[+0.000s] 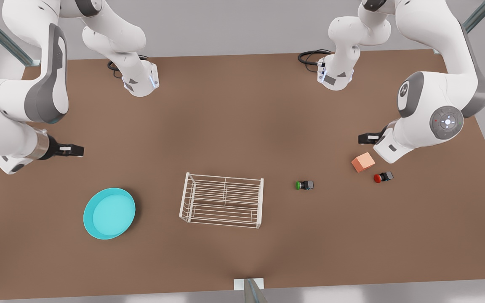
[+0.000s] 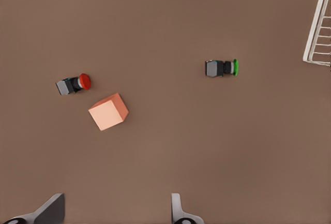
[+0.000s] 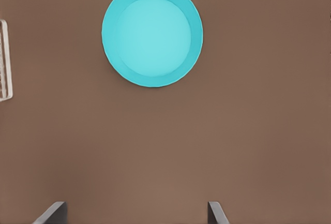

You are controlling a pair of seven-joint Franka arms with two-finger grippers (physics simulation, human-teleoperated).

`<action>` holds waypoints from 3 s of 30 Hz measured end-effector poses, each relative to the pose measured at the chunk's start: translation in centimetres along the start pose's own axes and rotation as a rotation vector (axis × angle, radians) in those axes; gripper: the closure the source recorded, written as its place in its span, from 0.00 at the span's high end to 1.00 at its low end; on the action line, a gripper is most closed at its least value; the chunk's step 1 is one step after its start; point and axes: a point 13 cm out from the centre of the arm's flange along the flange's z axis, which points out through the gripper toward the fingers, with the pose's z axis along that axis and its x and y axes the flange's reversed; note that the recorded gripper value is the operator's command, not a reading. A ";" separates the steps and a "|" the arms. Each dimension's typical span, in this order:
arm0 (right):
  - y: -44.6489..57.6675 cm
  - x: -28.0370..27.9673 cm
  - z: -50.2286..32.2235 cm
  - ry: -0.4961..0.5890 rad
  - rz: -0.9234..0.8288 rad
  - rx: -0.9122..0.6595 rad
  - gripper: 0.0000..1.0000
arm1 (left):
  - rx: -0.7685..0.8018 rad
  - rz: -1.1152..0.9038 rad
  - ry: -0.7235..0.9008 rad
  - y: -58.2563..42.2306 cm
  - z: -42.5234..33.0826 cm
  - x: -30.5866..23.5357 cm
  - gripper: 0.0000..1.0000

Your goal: Place the plate on the shelf with right arm and place the red button switch in the plate with left arm

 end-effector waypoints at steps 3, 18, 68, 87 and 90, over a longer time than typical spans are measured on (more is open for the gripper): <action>-0.3 -1.1 0.3 -0.014 0.005 -0.002 1.00 | 0.004 -0.004 -0.020 0.1 -0.5 -0.3 1.00; -7.7 -15.5 23.9 -0.022 0.069 -0.174 1.00 | 0.009 -0.019 -0.036 0.5 -0.6 -0.9 1.00; 4.7 -18.0 18.5 -0.155 -0.207 -0.510 0.21 | 0.002 -0.035 -0.031 1.5 -0.2 -1.2 1.00; 40.2 -15.6 16.2 -0.148 -0.486 -0.602 0.21 | 0.002 -0.029 -0.044 1.1 -0.9 -1.2 1.00; 41.0 -16.1 16.7 -0.164 -0.461 -0.600 0.21 | 0.001 -0.025 -0.050 0.8 -1.2 -1.1 1.00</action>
